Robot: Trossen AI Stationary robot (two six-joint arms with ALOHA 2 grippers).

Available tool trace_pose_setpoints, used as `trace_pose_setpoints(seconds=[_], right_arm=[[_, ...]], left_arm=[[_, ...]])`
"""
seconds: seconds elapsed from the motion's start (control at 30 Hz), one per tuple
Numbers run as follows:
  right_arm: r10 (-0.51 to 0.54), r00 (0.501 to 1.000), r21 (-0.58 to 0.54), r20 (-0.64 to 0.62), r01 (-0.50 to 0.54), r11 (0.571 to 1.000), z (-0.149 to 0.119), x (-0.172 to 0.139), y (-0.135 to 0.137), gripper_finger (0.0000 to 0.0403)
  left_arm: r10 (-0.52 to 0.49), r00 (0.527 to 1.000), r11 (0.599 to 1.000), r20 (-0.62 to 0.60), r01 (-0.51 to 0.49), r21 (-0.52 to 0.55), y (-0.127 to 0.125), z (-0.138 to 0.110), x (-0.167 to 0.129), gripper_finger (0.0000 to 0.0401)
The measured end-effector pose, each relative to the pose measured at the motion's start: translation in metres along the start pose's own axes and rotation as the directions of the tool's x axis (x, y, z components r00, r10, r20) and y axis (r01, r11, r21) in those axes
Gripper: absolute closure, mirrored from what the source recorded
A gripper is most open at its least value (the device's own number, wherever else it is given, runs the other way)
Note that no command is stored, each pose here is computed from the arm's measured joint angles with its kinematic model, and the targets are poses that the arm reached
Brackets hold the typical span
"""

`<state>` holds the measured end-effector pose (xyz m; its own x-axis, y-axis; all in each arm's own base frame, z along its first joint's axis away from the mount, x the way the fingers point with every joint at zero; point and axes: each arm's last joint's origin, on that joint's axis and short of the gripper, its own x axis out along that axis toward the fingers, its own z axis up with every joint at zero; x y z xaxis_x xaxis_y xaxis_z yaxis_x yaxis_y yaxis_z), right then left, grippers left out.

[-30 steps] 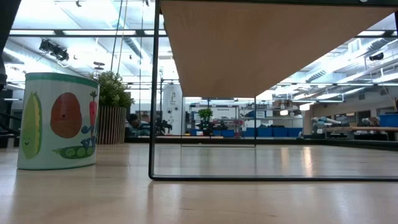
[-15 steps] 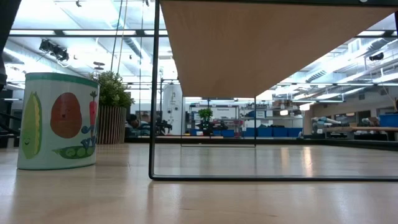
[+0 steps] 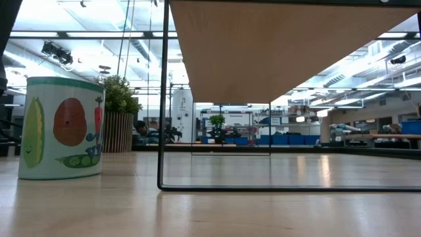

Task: Pick and place cans onto a shelf
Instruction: Put the canned carrots on the shelf

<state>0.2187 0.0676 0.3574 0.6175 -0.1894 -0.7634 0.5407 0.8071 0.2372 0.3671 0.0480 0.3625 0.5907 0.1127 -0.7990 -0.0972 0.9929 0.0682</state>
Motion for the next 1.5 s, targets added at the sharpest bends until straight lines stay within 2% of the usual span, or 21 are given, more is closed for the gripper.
trace_pose_setpoints(seconds=[0.2,0.37,0.5,0.63,0.77,0.9,1.03,1.2,1.5], right_arm=[[0.000,1.000,-0.001,0.000,0.000,1.000,0.000,0.000,0.000,0.0039],[0.000,1.000,-0.001,0.000,0.000,1.000,0.000,0.000,0.000,0.0039],[0.002,1.000,-0.001,0.001,-0.002,1.000,0.000,0.000,0.000,0.0039],[0.002,1.000,-0.002,0.002,-0.002,1.000,0.000,0.000,0.000,0.0039],[0.011,1.000,0.003,0.010,-0.011,1.000,0.001,0.000,0.001,0.0039],[0.017,1.000,0.008,0.015,-0.017,1.000,0.002,0.000,0.002,0.0039],[0.023,1.000,0.009,0.012,-0.023,1.000,0.001,-0.001,0.001,0.0039],[0.041,0.999,0.018,0.030,-0.042,0.999,0.005,-0.012,-0.002,0.0039],[0.042,0.996,0.024,0.075,-0.043,0.999,0.011,-0.030,-0.008,0.0039]], left_arm=[[0.005,0.997,1.000,0.072,-0.005,-0.002,0.001,0.006,-0.011,0.0044],[0.023,0.996,1.000,0.085,-0.023,0.004,0.009,0.007,-0.042,0.0044],[0.066,0.998,0.997,-0.022,-0.067,-0.030,0.024,-0.007,-0.059,0.0044],[0.111,0.976,0.987,-0.188,-0.131,-0.096,0.043,-0.026,-0.063,0.0044],[0.093,0.959,0.978,-0.266,-0.137,-0.155,0.052,-0.038,-0.050,0.0044],[0.038,0.955,0.982,-0.295,-0.090,-0.164,0.046,-0.046,-0.029,0.0044],[-0.006,0.965,0.984,-0.263,-0.041,-0.173,0.036,-0.048,-0.011,0.0044],[-0.020,0.981,0.989,-0.195,-0.009,-0.147,0.024,-0.041,-0.004,0.0044],[0.043,0.995,0.992,-0.086,-0.053,-0.113,0.019,-0.027,0.008,0.0044]])
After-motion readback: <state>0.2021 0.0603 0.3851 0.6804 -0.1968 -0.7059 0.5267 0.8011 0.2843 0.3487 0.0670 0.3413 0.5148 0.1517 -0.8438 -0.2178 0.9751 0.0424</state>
